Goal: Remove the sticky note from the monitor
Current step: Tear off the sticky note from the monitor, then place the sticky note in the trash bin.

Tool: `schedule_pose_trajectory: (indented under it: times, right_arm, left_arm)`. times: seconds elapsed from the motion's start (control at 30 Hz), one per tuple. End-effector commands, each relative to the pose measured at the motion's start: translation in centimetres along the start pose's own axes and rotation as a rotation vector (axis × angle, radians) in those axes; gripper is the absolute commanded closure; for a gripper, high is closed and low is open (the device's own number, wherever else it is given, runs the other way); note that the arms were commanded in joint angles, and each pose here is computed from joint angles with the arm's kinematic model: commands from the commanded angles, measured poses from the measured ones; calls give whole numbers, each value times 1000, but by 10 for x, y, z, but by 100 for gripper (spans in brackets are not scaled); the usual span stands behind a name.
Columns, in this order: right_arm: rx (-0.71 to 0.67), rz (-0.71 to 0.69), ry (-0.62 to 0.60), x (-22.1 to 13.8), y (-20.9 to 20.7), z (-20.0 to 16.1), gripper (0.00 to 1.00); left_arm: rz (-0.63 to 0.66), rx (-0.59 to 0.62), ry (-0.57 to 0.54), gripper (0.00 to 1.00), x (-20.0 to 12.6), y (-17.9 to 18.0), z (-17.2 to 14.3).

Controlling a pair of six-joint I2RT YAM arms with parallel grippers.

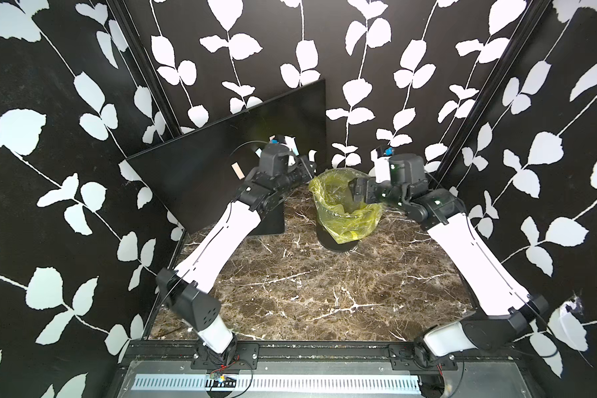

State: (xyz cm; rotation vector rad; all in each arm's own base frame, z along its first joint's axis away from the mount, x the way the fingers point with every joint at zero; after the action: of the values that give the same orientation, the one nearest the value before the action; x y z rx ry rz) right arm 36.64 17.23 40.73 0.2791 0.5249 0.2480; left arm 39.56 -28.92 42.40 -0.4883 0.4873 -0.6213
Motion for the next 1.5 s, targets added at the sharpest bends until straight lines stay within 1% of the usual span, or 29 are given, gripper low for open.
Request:
schedule_pose_trajectory:
  times: [0.0,0.1,0.2,0.23,0.3,0.37,0.47,0.53,0.57,0.67,0.83,0.87,0.93,1.03,1.13,1.2,1.23,1.27,1.33,1.43,1.47]
  right_arm:
    - [19,-45,-65,-25,-16,15,1]
    - [25,-68,-72,-29,-24,16,1]
    - [35,-83,-80,-31,-28,18,1]
    - [35,-87,-80,-31,-29,18,1]
    - [42,-92,-80,-30,-31,18,1]
    - [49,-88,-79,-29,-30,17,1]
    - [58,-80,-73,-28,-29,16,1]
    - [67,-79,-71,-27,-30,15,1]
    - [70,-76,-70,-26,-29,14,1]
    - [76,-77,-66,-25,-30,13,1]
    - [87,-76,-65,-24,-30,11,2]
    - [89,-75,-66,-24,-29,12,2]
    - [89,-78,-66,-24,-30,11,2]
    - [87,-77,-63,-22,-30,10,2]
    - [94,-54,-57,-18,-27,8,2]
    - [92,-41,-57,-16,-23,8,2]
    - [88,-35,-57,-15,-21,7,2]
    - [85,-26,-56,-13,-18,7,2]
    - [81,-8,-50,-9,-11,7,2]
    - [85,11,-42,-3,-3,4,2]
    - [87,16,-40,0,0,4,2]
  left_arm:
    - [-14,150,186,100,6,-10,-32]
    - [9,257,287,100,20,-12,-54]
    - [47,404,352,100,25,-15,-65]
    - [42,451,381,100,27,-24,-75]
    - [74,537,431,100,31,-22,-86]
    - [94,566,463,100,35,-16,-94]
    - [117,609,468,100,40,-12,-98]
    - [130,621,472,93,43,-9,-99]
    - [131,630,478,91,45,-8,-101]
    - [133,641,490,86,50,-5,-105]
    - [133,655,472,80,58,-6,-101]
    - [131,655,463,78,59,-8,-99]
    - [128,660,432,66,56,-13,-90]
    - [138,656,361,55,39,-16,-63]
    - [157,608,309,48,17,-8,-37]
    - [187,596,274,35,-1,0,-20]
    - [198,592,268,29,-6,4,-17]
    - [200,581,250,25,-16,6,-11]
    - [205,532,223,23,-31,14,-3]
    - [211,440,141,22,-57,32,12]
    - [211,402,118,13,-65,39,15]
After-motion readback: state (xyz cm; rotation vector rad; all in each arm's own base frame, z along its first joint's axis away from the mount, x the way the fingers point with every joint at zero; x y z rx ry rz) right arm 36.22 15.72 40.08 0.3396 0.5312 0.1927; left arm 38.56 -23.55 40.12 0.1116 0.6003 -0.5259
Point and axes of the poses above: each gripper's point midway between its finger pads, its own x axis out along the fingers, its own y axis along the line the jaws close on, z = x × y, the point moved 2 cm from there along -x, back along the fingers, and after that the axes turned 10 degrees about x, right-handed, at the moved point
